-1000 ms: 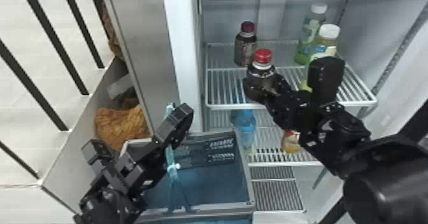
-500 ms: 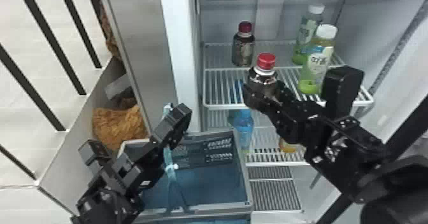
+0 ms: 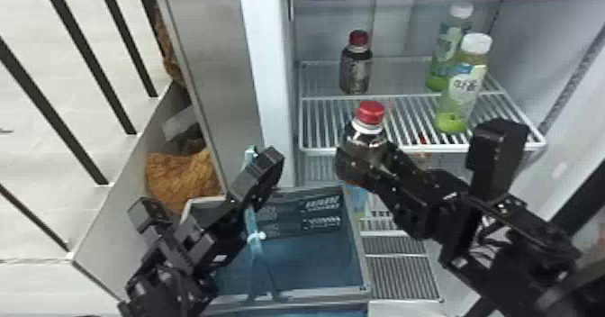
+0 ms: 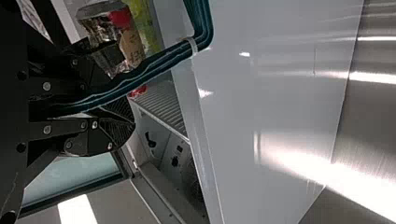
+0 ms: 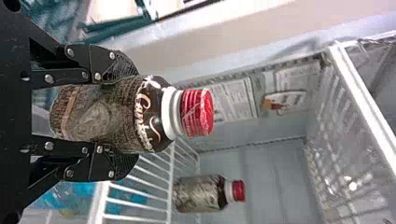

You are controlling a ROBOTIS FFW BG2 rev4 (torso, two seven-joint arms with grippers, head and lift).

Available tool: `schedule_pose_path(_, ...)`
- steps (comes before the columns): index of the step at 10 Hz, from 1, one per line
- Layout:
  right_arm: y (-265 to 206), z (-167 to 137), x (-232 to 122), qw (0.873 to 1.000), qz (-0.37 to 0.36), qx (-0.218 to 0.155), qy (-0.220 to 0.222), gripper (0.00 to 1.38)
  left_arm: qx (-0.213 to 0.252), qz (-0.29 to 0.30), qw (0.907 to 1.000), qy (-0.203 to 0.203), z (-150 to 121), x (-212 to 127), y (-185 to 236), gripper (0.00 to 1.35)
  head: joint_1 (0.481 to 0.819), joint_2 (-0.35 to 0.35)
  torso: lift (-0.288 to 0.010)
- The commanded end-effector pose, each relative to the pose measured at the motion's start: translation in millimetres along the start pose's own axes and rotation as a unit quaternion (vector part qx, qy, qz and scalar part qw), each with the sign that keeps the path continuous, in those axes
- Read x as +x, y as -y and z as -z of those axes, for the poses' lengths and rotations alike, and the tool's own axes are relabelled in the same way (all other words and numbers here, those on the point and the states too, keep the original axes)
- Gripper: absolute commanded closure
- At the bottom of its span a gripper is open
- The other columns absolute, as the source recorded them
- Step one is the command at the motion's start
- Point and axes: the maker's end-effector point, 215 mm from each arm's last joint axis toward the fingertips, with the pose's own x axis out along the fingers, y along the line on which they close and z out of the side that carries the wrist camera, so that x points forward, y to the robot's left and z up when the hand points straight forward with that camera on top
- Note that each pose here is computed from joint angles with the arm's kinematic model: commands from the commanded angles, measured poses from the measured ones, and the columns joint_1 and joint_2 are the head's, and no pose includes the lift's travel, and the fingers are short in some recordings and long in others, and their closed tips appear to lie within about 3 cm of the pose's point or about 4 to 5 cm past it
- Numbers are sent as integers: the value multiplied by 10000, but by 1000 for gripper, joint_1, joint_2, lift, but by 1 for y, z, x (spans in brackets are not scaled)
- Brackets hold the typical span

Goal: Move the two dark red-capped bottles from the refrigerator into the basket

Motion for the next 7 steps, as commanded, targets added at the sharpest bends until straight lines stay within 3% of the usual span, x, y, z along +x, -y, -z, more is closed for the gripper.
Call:
schedule_pose_path(1,-21,17,2,9992,-286,205,-186,1282,-3,-2,10000,2,0,0,0,1193,695,86,-34)
schedule_pose_path(4,-48,35,5,9949,-761,522,-414,1282,-7,3,10000,7,0,0,0,1193,695,132,-34)
schedule_pose_path(7,-80,70,11,9812,-1380,1019,-886,1282,-14,6,10000,3,0,1,-1,1193,695,169,-34)
